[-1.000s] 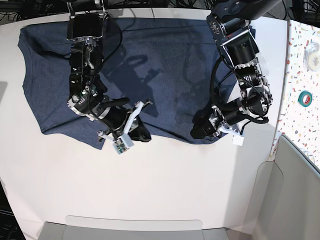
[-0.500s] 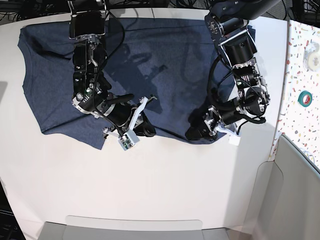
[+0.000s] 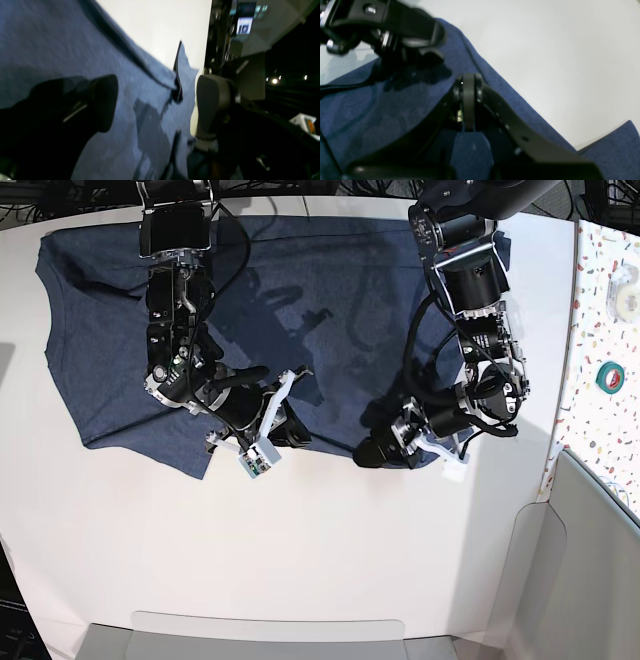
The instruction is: Layout the t-shirt on the table in an organized manner, then fold the t-shirt properly
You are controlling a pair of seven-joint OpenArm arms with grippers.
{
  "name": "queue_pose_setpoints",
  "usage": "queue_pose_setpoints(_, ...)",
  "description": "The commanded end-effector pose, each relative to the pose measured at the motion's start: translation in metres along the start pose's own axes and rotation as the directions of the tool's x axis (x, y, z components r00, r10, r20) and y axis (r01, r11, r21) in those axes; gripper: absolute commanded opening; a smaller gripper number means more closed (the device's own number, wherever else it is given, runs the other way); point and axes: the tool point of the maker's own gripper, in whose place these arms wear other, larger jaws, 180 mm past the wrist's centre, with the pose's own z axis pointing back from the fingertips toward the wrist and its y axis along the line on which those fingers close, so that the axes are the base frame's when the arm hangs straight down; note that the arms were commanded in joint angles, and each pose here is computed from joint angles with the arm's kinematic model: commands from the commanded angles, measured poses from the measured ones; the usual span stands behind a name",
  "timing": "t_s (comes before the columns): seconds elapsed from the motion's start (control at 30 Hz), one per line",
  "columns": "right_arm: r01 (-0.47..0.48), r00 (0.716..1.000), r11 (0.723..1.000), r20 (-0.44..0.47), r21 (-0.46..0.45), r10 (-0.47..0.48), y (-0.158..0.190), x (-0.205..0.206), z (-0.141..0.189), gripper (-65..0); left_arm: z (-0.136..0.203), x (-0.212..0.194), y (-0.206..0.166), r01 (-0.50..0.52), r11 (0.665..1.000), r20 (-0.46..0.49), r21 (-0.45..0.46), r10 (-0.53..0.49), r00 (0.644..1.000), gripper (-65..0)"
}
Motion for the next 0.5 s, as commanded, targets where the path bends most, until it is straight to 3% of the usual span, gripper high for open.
queue_pose_setpoints(0.0,-0.03,0.997,0.999,0.07,0.017,0.028,0.004,0.023,0.002,-65.0,0.002,0.016,-0.016,0.03,0.999,0.048,-0.041,-0.028,0.998,-17.4)
queue_pose_setpoints(0.23,-0.049,0.992,0.989,0.119,0.141,0.032,0.03,0.037,0.001,-65.0,0.004,0.022,-0.01,0.017,0.999,0.109,-0.032,-0.013,0.994,-17.4)
queue_pose_setpoints(0.47,-0.05,0.992,0.988,0.125,0.149,0.031,0.026,0.039,0.004,-65.0,0.003,0.023,-0.01,0.016,0.999,0.108,-0.033,-0.013,0.994,-17.4)
